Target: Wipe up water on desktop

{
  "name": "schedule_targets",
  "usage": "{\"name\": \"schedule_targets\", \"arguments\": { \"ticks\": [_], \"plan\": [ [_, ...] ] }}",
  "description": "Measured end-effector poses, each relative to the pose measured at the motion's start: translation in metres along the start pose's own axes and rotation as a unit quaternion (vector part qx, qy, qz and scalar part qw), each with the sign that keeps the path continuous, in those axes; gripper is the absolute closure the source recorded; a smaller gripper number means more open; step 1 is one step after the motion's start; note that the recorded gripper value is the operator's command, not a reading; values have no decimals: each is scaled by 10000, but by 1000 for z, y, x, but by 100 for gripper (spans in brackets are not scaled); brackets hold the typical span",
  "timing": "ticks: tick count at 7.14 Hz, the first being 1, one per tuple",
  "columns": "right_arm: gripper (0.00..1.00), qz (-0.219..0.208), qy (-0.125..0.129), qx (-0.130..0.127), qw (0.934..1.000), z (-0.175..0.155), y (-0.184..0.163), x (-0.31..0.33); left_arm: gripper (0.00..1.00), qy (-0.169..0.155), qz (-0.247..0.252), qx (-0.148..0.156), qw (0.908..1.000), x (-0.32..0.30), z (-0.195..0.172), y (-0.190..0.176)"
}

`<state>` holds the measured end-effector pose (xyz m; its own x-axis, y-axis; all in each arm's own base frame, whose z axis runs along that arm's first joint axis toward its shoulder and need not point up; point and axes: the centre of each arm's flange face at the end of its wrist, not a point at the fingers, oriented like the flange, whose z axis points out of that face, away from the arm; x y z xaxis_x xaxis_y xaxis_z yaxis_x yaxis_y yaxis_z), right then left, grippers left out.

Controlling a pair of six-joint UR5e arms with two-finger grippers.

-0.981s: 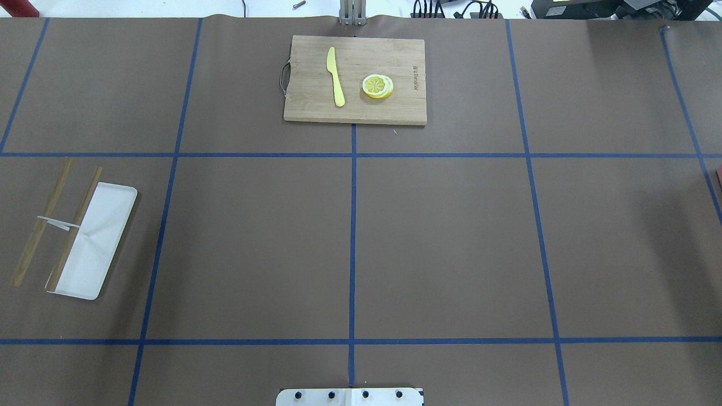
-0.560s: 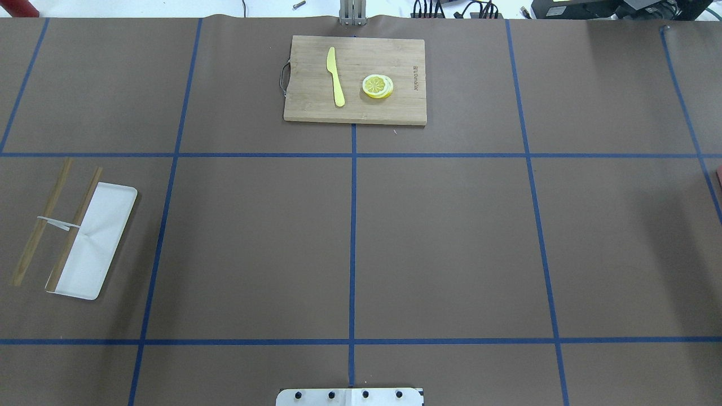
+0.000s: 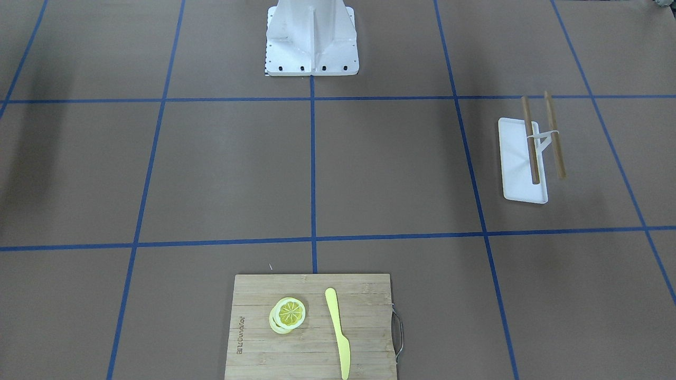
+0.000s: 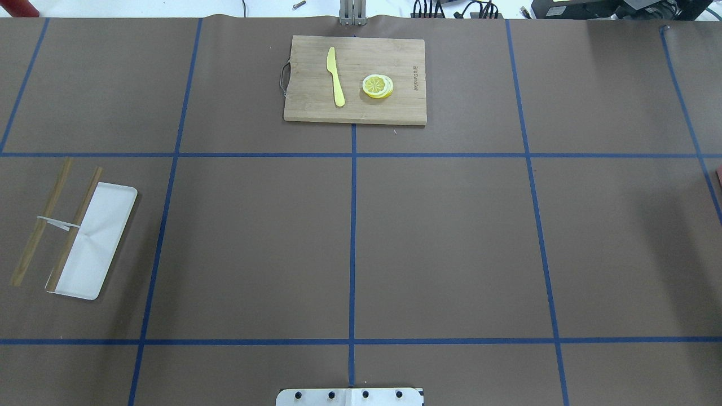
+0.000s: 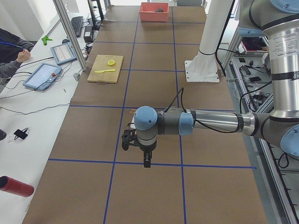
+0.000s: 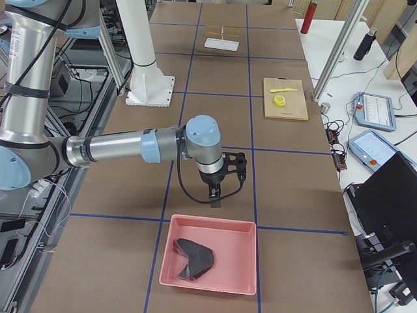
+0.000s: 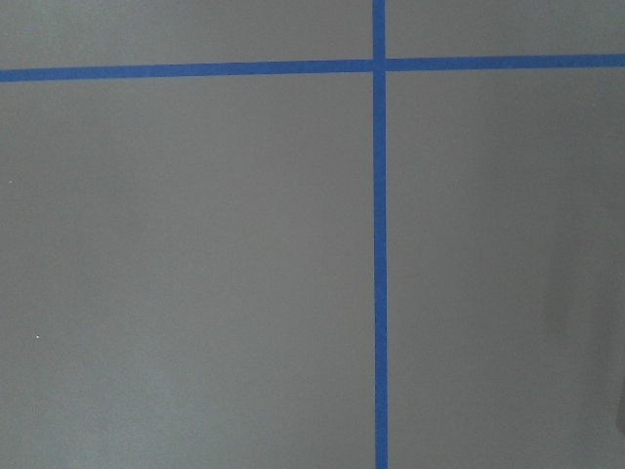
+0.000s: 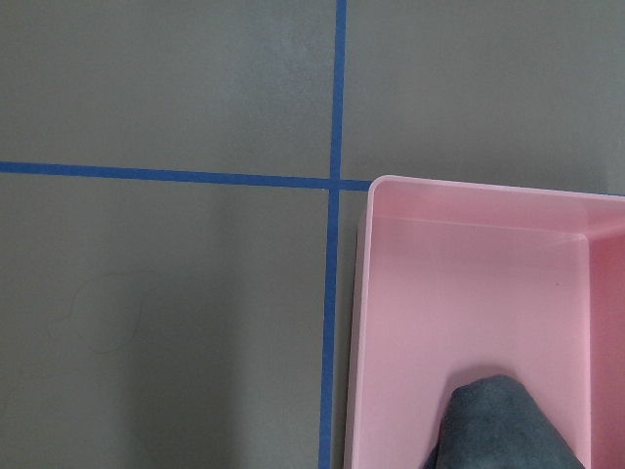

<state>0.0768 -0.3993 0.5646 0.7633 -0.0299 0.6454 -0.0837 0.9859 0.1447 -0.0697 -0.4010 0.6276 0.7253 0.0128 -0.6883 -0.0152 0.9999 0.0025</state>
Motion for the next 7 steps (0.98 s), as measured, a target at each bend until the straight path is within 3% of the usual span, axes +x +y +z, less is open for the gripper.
{"name": "schedule_targets", "arguments": {
  "ticks": [7],
  "plan": [
    [0,-41,-8,-8,10000,0,0,-4,1,1,-20,-21,10000,-2,2,-2]
  ]
}}
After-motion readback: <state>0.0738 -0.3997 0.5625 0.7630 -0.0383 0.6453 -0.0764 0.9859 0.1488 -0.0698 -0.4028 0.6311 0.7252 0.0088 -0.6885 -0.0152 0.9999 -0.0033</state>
